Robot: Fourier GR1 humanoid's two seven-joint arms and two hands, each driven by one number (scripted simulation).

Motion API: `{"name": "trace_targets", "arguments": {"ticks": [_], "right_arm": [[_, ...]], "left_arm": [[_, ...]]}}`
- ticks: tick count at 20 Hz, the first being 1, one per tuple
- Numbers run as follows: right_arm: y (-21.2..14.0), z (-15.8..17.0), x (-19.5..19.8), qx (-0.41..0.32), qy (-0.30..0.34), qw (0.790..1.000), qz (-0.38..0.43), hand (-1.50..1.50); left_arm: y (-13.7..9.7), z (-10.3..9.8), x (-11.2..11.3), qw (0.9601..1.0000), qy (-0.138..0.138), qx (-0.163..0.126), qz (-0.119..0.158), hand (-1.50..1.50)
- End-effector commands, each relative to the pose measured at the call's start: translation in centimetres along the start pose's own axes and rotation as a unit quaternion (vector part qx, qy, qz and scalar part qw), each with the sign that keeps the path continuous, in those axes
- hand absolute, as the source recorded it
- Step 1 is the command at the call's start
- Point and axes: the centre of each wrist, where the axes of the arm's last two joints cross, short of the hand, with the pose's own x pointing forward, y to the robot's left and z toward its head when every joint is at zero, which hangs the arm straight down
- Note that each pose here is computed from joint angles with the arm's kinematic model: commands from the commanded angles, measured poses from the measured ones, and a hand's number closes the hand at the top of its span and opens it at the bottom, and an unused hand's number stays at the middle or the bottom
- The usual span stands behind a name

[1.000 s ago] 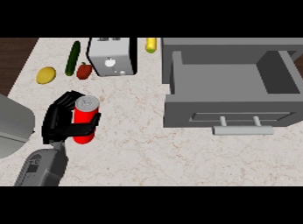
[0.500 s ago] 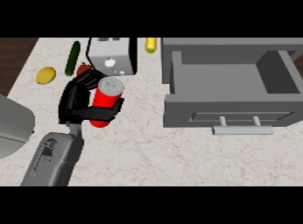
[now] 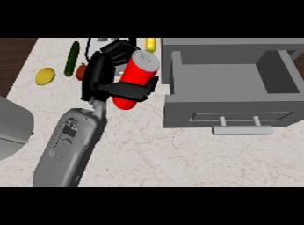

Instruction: Pick up the can, place it into the drawer and close the drawer

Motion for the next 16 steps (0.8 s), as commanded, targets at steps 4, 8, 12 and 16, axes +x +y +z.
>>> {"name": "trace_targets", "arguments": {"ticks": [4,8,12,16], "right_arm": [[0.8,-0.7,-0.5,0.003,-0.001,1.0,-0.003,-1.5],[0.1,-0.8,0.3,0.003,-0.004,1.0,-0.007,-1.5],[-1.0,-1.1,-1.3,-0.002,-0.001,1.0,0.012,-1.5],[0.2,-1.3,-0.1,0.0,-0.001,1.0,0.002,-1.5]], "left_arm": [[-5.2,-4.1,5.2,0.9993,-0.029,-0.005,-0.021,1.5],[-6.4,-5.8,7.6,0.9995,-0.025,-0.013,-0.017,1.5],[-9.0,-6.6,9.6,0.9991,-0.019,-0.026,-0.027,1.5],[-10.5,-7.7,11.1,0.9991,-0.022,-0.01,-0.034,1.5]]}}
